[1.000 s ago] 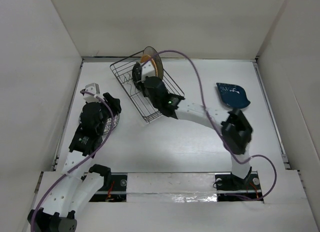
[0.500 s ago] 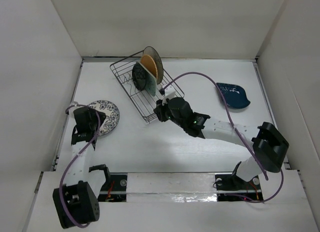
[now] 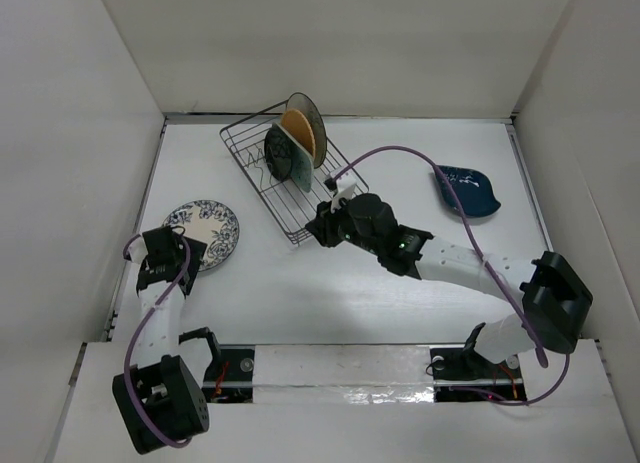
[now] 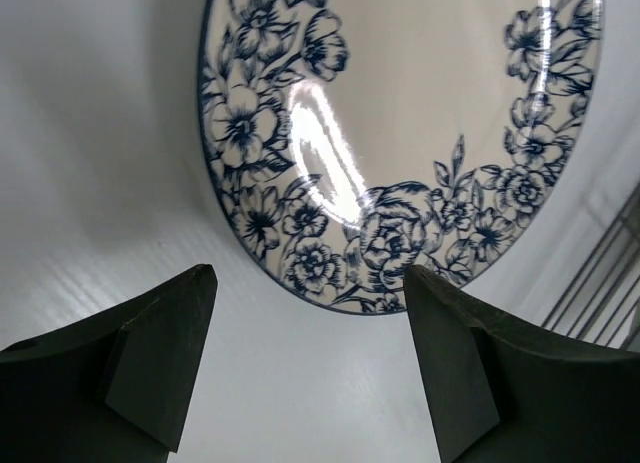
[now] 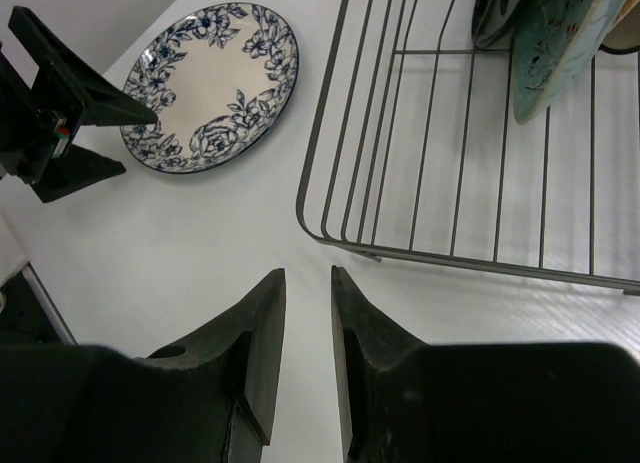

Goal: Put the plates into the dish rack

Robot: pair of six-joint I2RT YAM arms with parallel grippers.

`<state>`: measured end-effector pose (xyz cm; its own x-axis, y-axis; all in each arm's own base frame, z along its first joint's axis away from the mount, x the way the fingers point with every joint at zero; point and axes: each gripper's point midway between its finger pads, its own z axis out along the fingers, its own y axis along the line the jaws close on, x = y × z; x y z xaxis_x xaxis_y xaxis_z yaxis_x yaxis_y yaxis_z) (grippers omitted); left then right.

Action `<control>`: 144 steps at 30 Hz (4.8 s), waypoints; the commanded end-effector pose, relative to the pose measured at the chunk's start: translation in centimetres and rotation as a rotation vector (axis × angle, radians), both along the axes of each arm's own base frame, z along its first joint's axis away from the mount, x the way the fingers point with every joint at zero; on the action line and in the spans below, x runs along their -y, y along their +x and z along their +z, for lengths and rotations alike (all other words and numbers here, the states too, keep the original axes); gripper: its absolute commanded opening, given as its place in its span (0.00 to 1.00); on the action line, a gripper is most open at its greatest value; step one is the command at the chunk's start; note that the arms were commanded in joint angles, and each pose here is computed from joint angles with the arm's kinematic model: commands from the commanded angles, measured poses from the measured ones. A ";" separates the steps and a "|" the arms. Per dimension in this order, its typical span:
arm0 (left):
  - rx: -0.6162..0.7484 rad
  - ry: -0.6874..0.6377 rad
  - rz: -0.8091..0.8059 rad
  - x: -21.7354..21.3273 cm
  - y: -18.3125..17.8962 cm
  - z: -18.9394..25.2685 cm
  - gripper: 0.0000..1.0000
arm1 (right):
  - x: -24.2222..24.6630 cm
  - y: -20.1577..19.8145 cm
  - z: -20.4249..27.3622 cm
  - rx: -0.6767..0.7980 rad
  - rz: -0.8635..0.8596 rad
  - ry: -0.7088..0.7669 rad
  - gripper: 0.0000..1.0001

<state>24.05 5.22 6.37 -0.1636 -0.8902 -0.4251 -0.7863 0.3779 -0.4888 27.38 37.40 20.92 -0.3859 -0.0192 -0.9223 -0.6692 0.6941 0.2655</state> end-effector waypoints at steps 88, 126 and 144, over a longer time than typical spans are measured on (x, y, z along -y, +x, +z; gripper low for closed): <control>1.034 -0.075 -0.417 3.4 7.4 27.2 0.00 | -9.9 14.0 9.2 -0.159 0.239 0.237 1.00; 0.727 0.301 -0.704 10.1 7.0 22.7 0.99 | -1.2 15.4 19.7 0.093 -0.080 0.535 0.00; 0.735 0.482 -0.726 10.6 5.1 22.4 0.99 | -3.7 22.0 18.1 0.465 -0.489 -0.021 0.00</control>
<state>29.08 -5.45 28.68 -0.1608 -0.4382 -0.8844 0.0989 0.8844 -0.4562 49.02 42.13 31.69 -0.1284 0.0171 -0.9916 -0.4192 0.9052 0.0700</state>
